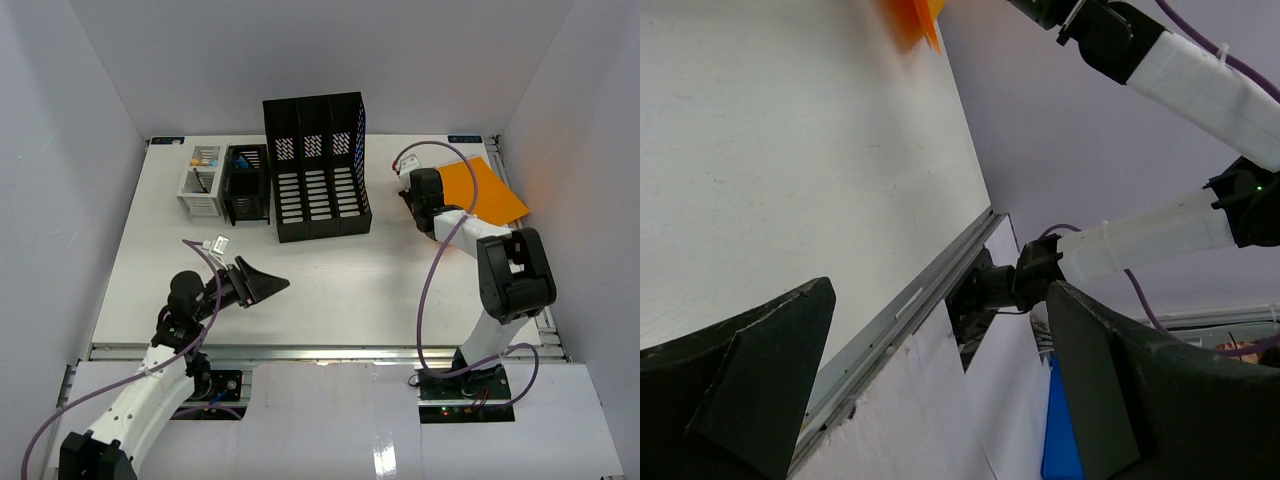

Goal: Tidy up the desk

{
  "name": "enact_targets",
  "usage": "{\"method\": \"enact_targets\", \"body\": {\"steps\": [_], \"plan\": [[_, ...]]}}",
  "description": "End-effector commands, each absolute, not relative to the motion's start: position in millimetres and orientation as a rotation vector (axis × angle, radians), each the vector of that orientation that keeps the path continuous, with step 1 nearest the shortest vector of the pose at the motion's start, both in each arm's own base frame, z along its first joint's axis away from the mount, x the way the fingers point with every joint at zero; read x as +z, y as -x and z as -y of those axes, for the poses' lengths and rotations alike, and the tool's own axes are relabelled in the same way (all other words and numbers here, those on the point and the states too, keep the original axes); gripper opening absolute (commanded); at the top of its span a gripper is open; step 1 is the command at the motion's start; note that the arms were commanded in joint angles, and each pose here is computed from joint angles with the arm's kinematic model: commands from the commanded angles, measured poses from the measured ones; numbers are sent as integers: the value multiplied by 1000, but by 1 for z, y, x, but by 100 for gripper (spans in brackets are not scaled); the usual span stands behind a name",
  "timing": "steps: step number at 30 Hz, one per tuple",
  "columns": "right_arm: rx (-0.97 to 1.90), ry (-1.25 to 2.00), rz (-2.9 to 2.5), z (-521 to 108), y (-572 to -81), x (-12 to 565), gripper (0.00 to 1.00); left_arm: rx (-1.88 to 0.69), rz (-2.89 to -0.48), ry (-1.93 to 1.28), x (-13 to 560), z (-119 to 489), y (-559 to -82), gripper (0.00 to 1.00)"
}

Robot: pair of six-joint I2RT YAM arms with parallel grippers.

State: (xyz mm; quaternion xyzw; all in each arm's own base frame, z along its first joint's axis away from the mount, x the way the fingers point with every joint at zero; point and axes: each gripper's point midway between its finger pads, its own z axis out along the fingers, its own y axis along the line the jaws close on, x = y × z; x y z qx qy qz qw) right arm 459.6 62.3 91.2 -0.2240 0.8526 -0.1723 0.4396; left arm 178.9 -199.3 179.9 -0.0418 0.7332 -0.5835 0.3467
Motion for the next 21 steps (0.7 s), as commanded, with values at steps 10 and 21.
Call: {"method": "enact_targets", "body": {"steps": [10,21], "plan": [[-148,640,-2161,-68,-345,127,8,-1589,-1921,54,188,294,-207,98],[-4,855,-2122,-76,-267,137,8,-1657,-1950,23,184,398,-245,98]]}}
